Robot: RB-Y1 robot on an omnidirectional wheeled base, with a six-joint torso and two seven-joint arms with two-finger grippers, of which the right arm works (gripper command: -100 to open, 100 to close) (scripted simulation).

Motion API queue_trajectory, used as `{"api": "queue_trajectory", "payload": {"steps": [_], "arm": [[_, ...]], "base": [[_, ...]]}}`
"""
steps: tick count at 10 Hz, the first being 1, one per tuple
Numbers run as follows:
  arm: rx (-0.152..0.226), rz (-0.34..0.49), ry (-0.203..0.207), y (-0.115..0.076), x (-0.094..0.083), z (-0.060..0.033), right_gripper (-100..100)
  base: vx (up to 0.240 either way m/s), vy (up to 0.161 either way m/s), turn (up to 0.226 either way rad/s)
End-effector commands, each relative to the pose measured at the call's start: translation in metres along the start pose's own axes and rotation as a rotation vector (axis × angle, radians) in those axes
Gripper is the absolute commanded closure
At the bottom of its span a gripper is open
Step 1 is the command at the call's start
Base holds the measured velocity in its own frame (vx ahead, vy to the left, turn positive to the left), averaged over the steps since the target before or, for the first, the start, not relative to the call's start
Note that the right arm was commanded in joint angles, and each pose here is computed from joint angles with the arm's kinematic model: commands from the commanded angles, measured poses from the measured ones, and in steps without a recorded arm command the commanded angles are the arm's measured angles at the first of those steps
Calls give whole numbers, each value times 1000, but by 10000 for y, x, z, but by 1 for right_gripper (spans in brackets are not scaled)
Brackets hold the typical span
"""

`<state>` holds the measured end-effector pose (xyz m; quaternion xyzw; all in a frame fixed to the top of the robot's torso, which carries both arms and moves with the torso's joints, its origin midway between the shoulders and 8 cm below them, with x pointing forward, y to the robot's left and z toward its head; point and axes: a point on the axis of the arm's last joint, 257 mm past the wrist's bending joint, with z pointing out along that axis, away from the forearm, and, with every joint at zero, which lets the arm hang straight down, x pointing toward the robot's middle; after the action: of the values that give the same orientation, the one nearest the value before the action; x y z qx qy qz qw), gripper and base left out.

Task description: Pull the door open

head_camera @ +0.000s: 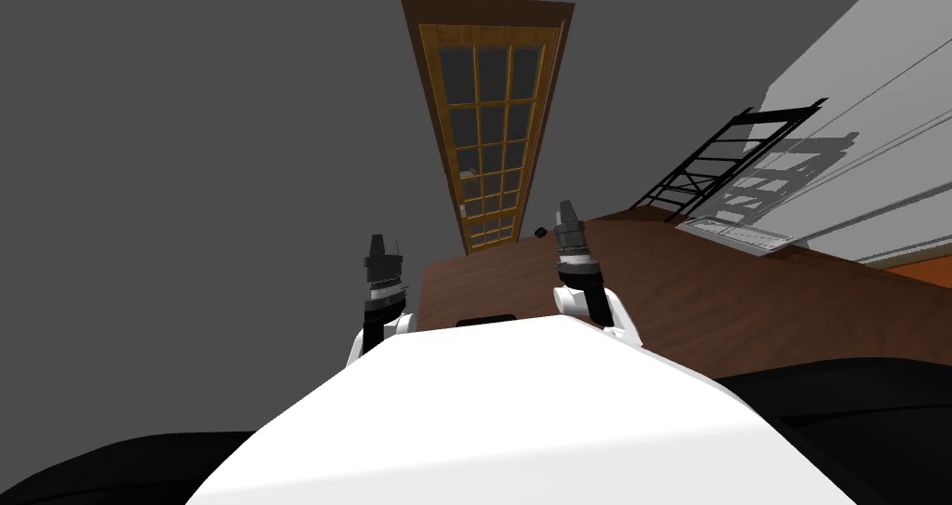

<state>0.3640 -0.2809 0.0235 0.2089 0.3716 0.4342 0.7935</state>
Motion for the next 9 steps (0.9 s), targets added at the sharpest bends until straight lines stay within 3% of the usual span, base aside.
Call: {"api": "queue_trajectory", "payload": {"steps": [1,9], "arm": [[10,-24,9,-87,43,-28,-100],[78,-181,78,-667,300,-239,-100]], "base": [[119,63,16],[136,62,29]]}}
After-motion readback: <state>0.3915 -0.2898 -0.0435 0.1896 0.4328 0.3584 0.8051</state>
